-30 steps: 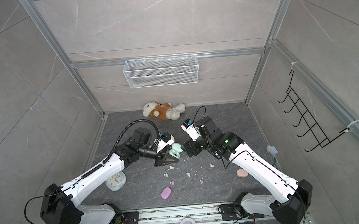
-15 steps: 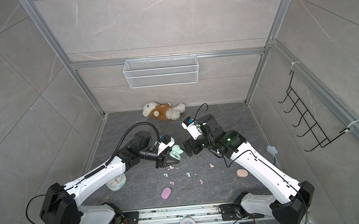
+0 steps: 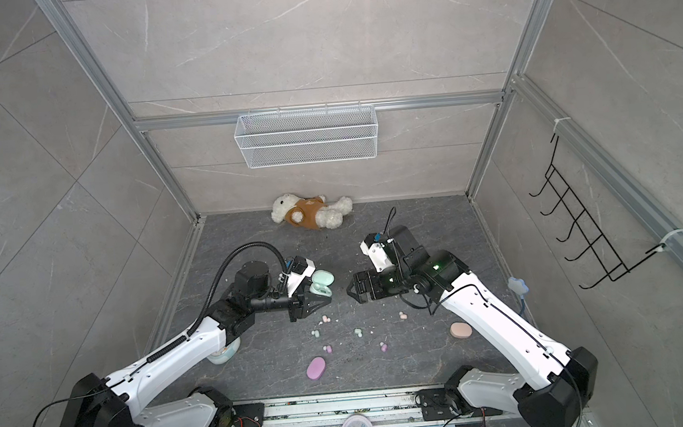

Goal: Insert the wireless bluetooth earbuds into the charging case

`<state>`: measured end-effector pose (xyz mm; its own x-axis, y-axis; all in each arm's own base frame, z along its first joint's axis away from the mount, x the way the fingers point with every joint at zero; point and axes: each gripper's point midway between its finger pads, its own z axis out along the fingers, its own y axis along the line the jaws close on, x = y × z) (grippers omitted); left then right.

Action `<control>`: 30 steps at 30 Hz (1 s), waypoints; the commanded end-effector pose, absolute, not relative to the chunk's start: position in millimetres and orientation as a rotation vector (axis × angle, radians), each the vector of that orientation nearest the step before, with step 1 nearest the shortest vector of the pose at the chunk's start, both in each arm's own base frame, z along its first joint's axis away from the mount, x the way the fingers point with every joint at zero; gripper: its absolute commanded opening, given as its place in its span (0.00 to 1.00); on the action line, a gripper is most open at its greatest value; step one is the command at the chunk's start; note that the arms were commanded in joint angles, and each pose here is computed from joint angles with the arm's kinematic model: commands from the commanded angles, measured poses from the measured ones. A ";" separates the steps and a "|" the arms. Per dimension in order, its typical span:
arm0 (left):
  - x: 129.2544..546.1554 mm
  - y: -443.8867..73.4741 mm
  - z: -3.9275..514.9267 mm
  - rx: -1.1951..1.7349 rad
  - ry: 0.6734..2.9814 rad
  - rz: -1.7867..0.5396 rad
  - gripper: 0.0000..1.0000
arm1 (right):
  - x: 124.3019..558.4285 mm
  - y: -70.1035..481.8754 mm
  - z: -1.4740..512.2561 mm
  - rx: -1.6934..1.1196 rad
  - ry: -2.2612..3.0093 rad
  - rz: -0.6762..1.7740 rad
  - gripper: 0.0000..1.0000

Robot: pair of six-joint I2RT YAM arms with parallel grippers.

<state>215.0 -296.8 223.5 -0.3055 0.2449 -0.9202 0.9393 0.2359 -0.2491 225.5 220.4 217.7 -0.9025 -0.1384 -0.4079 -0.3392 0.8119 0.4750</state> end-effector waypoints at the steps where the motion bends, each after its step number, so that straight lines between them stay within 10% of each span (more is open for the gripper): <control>1: 221.2 -290.8 245.1 1.013 1.668 -1.080 0.12 | 219.3 223.6 177.9 -0.101 2.784 0.864 0.94; 30: 203.7 -239.1 242.0 0.689 1.692 -1.017 0.12 | 215.2 265.3 27.8 -0.058 2.983 0.933 0.88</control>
